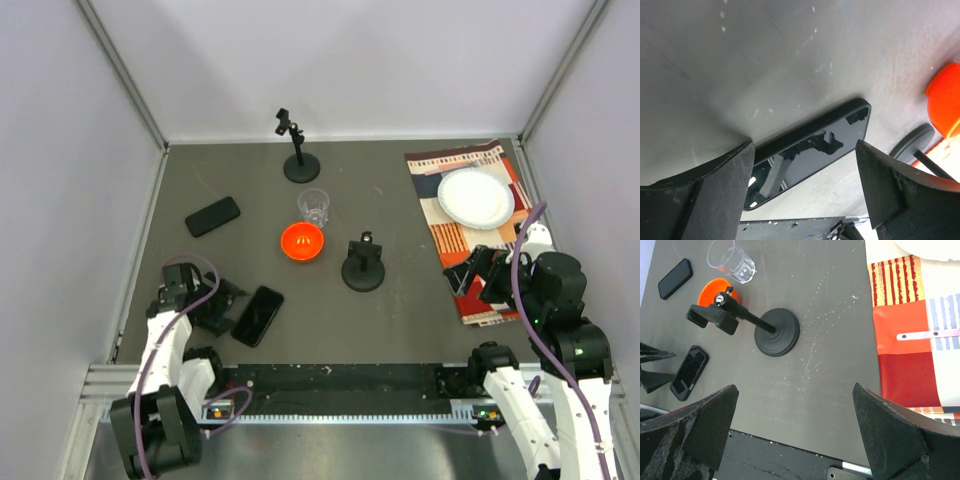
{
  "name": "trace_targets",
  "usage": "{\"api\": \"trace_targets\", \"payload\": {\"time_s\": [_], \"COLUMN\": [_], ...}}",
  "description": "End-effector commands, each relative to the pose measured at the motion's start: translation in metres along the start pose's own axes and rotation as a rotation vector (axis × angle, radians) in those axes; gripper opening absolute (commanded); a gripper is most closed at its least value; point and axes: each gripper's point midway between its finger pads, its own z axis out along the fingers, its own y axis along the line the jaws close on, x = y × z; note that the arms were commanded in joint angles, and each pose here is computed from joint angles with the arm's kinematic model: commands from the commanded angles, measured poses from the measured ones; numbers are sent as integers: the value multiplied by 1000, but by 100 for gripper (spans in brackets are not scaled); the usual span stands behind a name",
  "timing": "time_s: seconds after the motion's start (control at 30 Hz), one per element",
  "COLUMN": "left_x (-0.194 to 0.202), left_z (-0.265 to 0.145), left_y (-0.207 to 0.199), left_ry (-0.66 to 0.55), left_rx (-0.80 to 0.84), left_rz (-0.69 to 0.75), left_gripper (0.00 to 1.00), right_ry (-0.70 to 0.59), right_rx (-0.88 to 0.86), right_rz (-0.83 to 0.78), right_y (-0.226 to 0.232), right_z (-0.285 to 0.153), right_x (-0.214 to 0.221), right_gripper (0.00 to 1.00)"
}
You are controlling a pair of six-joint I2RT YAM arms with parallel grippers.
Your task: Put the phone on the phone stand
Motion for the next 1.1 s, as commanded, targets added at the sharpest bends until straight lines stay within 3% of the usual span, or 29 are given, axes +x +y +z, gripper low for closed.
{"api": "trace_targets", "payload": {"time_s": [0.0, 0.37, 0.5, 0.57, 0.8, 0.97, 1.07], "left_x": [31, 77, 62, 45, 54, 50, 63], "left_z": [4, -7, -30, -40, -34, -24, -8], "left_y": [4, -37, -45, -52, -68, -68, -61], "left_ry": [98, 142, -10, -100, -114, -110, -17], "left_rx": [42, 159, 24, -48, -169, -265, -285], "left_rz": [-77, 161, 417, 475, 799, 892, 941], "left_gripper": [89, 98, 98, 98, 98, 98, 99], "right_ry": [-53, -55, -57, -56, -51, -53, -51], "right_rx": [-27, -22, -25, -28, -37, -39, -42], "right_rz": [-26, -28, -27, -27, -32, -34, -34], "right_y": [6, 5, 5, 6, 7, 8, 8], "right_z": [-2, -2, -2, -3, -2, -4, -3], "right_x": [-12, -12, -12, -11, -12, -11, -10], "right_gripper": [99, 99, 99, 99, 99, 99, 99]}}
